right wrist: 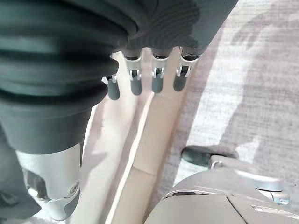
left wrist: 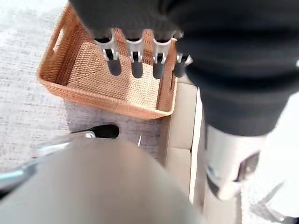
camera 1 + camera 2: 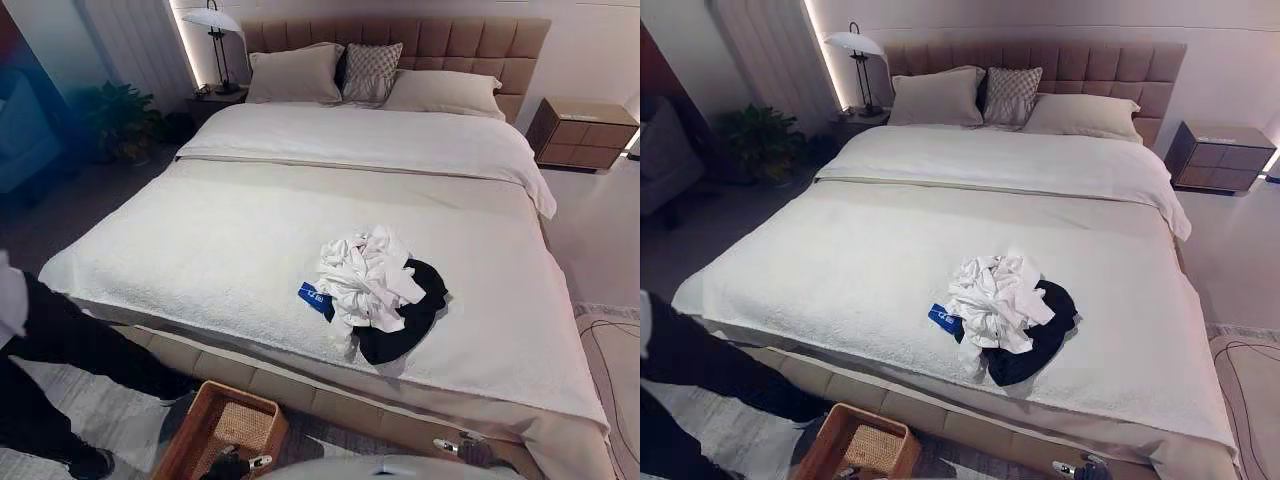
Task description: Pick up clothes into the bucket
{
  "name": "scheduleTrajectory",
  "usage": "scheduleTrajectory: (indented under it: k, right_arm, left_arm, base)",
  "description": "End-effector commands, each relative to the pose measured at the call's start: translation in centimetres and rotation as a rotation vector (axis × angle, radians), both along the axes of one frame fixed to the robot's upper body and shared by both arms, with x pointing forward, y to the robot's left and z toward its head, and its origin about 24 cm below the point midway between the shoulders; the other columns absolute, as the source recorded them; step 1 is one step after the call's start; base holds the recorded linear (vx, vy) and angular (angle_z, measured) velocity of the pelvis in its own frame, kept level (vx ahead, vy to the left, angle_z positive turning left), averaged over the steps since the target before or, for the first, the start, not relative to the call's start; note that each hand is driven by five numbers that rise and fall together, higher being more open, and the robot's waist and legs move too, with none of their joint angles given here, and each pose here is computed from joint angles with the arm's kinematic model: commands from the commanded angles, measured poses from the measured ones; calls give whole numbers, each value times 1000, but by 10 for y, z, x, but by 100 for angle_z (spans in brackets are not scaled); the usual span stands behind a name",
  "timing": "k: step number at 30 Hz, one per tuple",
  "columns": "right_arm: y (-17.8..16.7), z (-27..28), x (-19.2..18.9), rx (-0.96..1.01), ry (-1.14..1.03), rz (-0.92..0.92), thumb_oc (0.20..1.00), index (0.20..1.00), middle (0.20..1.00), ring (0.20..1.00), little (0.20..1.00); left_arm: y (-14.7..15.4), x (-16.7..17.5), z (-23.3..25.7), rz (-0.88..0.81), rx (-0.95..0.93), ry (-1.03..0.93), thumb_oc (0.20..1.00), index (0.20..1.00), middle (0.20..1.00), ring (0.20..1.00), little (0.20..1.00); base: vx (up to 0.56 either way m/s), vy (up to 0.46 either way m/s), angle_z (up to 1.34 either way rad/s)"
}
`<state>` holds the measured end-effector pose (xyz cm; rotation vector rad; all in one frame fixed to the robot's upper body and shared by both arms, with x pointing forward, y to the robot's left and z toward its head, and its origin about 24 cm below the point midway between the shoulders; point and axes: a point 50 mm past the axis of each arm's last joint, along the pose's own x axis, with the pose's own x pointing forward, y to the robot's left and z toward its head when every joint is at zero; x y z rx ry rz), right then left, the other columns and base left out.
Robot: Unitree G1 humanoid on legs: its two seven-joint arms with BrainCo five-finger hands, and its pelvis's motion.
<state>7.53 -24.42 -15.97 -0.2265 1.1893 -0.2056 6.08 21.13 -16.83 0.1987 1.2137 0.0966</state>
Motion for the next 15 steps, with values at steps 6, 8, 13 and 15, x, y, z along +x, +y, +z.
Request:
scheduleTrajectory:
  k: [6, 8, 13, 15]
  right_arm:
    - [13, 2, 27, 9, -49, 57, 1000, 1000, 1000, 1000, 1000]
    - [12, 2, 28, 8, -54, 55, 1000, 1000, 1000, 1000, 1000]
    - [12, 9, 48, 15, -140, 20, 1000, 1000, 1000, 1000, 1000]
    - [12, 19, 70, 20, -239, -14, 1000, 1000, 1000, 1000, 1000]
  left_arm:
    - [-6, 24, 2, -75, -2, -28, 1000, 1000, 1000, 1000, 1000]
    - [-6, 23, 2, -74, -3, -25, 1000, 1000, 1000, 1000, 1000]
    - [-4, 22, 2, -69, 2, -23, 1000, 1000, 1000, 1000, 1000]
    - [-2, 24, 2, -61, 10, -35, 1000, 1000, 1000, 1000, 1000]
  base:
    - [31, -28, 3]
    - [0, 0, 0]
    - [0, 0, 0]
    - [0, 0, 0]
